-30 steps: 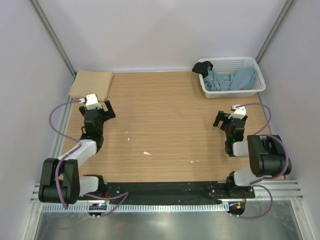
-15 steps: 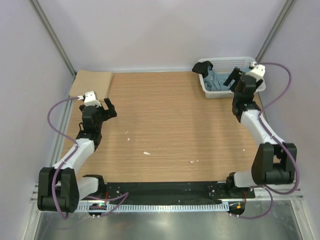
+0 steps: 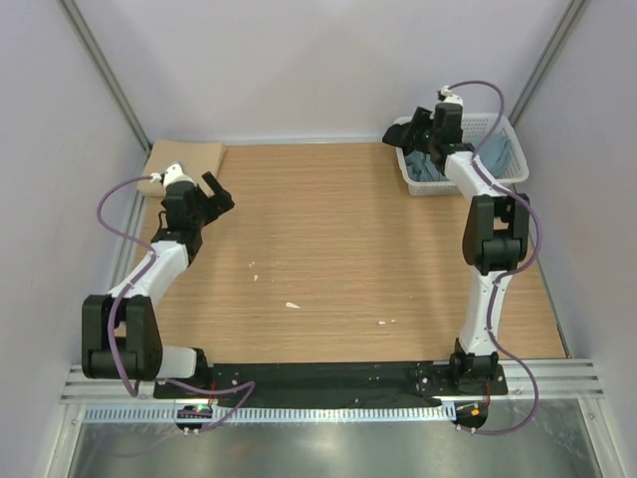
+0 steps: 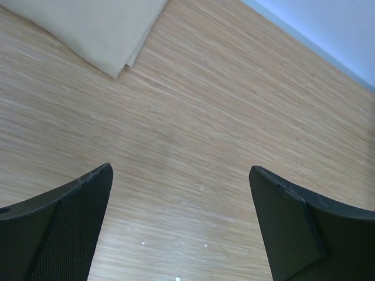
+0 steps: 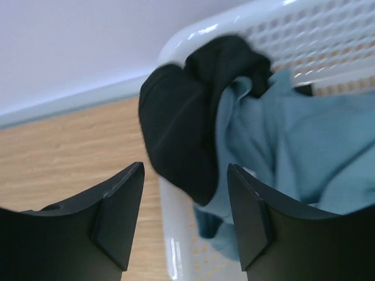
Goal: Fold and stack the t-shirts
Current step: Grab the tshirt from the pile
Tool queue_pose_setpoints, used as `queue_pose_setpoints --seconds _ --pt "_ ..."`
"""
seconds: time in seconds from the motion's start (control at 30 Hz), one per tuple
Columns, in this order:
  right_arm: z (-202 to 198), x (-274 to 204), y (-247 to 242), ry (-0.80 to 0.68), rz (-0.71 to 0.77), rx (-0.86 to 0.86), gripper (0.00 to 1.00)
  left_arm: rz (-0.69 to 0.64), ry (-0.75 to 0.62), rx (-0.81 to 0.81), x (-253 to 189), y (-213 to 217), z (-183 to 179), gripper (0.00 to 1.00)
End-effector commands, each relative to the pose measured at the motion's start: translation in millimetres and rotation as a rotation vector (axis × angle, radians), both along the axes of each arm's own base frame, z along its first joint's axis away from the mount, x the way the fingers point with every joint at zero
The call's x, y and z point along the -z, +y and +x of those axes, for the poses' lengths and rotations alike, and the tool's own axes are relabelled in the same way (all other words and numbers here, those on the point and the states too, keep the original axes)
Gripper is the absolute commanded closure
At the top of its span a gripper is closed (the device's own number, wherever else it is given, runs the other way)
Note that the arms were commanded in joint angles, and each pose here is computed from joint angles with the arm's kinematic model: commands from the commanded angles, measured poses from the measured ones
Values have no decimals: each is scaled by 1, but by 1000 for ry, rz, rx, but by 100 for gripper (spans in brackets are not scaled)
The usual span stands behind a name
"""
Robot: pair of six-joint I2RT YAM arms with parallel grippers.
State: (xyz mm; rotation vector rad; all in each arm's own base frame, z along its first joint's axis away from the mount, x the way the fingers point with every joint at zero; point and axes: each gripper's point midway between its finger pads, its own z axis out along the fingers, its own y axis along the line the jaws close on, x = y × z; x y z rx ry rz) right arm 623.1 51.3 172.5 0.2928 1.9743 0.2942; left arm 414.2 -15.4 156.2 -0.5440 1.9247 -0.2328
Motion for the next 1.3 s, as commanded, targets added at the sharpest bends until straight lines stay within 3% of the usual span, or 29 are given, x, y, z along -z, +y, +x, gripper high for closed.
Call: queue_pose_setpoints --seconds 0.0,0.2,0.6,0.67,0.73,0.8,0.93,1.17,1.27 --pt "0 -20 33 -17 24 -81 37 -106 101 77 13 -15 8 2" --pt "5 -6 42 -20 -39 -68 46 -162 129 174 18 -33 15 21" --pt "29 16 33 21 -94 -7 49 -196 125 214 14 -42 15 33" --pt "31 18 36 19 -98 -12 59 -201 125 218 14 -43 15 35" --pt "33 18 29 23 -117 19 75 -212 127 221 14 -45 14 41" --pt "38 0 25 -16 -126 51 88 -224 130 225 14 -47 14 47" --pt "48 -66 10 -137 -169 121 98 -275 123 233 8 -53 14 49" --pt "36 -211 -3 -412 -159 192 99 -373 103 261 -1 -67 6 50" --pt "12 -273 -13 -543 -157 242 99 -396 88 280 -4 -73 -3 53"
